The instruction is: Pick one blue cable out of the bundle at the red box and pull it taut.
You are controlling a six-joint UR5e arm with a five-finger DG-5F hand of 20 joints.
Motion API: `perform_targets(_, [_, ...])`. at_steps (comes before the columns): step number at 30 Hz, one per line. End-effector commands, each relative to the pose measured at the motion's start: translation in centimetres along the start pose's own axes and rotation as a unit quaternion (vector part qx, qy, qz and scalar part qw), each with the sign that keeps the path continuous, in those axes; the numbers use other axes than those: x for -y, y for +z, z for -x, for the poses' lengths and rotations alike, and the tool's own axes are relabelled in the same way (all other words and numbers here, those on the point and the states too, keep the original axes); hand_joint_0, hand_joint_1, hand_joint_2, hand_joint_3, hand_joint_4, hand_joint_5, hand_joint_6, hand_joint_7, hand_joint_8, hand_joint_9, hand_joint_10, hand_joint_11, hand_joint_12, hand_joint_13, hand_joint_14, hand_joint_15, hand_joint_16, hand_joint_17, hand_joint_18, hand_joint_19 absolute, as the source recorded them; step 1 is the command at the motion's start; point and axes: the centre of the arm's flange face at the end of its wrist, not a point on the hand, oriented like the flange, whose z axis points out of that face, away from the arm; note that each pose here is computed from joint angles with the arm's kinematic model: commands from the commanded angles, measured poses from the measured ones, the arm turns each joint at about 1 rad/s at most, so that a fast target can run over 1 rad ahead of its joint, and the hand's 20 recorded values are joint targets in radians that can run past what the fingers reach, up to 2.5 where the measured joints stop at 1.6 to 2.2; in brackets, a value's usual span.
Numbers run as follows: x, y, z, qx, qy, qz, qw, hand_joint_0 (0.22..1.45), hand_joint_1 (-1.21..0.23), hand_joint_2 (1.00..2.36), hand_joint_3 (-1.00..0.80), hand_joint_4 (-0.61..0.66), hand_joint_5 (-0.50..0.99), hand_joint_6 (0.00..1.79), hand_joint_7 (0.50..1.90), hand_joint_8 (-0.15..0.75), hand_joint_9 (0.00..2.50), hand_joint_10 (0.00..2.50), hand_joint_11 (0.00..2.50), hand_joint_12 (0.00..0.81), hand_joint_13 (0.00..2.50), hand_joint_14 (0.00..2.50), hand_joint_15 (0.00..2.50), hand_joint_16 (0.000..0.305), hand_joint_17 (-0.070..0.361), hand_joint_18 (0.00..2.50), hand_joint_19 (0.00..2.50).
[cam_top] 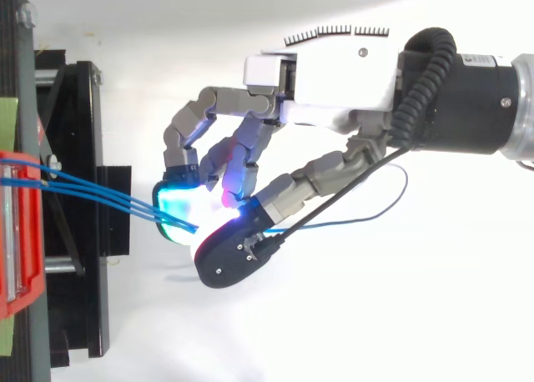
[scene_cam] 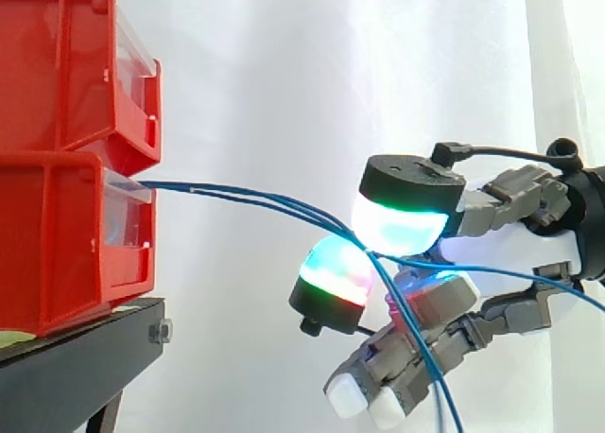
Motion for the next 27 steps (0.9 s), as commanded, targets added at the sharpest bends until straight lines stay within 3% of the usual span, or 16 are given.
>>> perform_targets(1, [-0.08,0.02,0.00,0.000,0.000,0.001,1.0000,0.79,-0.90,1.00,-0.50,0.01,-0.20,0.94,0.81,0.339,1.10,0.18,1.25,0.350,0.76,0.01,0.32,0.046,0.104,0.65,0.25])
perform_targets(7, [0.10,0.04,-0.03,-0.001,-0.001,0.000,1.0000,0.59,-0.80,1.00,-0.50,0.08,-0.19,0.92,0.76,0.355,1.11,0.15,1.23,0.358,0.75,0.01,0.33,0.047,0.106,0.64,0.31])
perform_targets(13, [-0.01,0.01,-0.02,-0.001,-0.001,0.000,1.0000,0.54,-0.65,1.00,-0.50,0.09,-0.17,0.90,0.76,0.375,1.13,0.10,1.21,0.377,0.74,0.01,0.34,0.050,0.113,0.64,0.34])
perform_targets(19, [-0.01,0.01,-0.02,-0.001,-0.001,0.000,1.0000,0.53,-0.65,1.00,-0.50,0.09,-0.17,0.90,0.78,0.379,1.12,0.09,1.21,0.385,0.73,0.01,0.34,0.051,0.115,0.63,0.34])
perform_targets(27, [-0.02,0.01,-0.11,-0.001,-0.001,0.000,1.0000,0.49,-0.77,1.00,-0.50,0.11,-0.18,0.89,0.75,0.391,1.04,0.16,1.15,0.395,0.70,0.01,0.33,0.054,0.122,0.63,0.33])
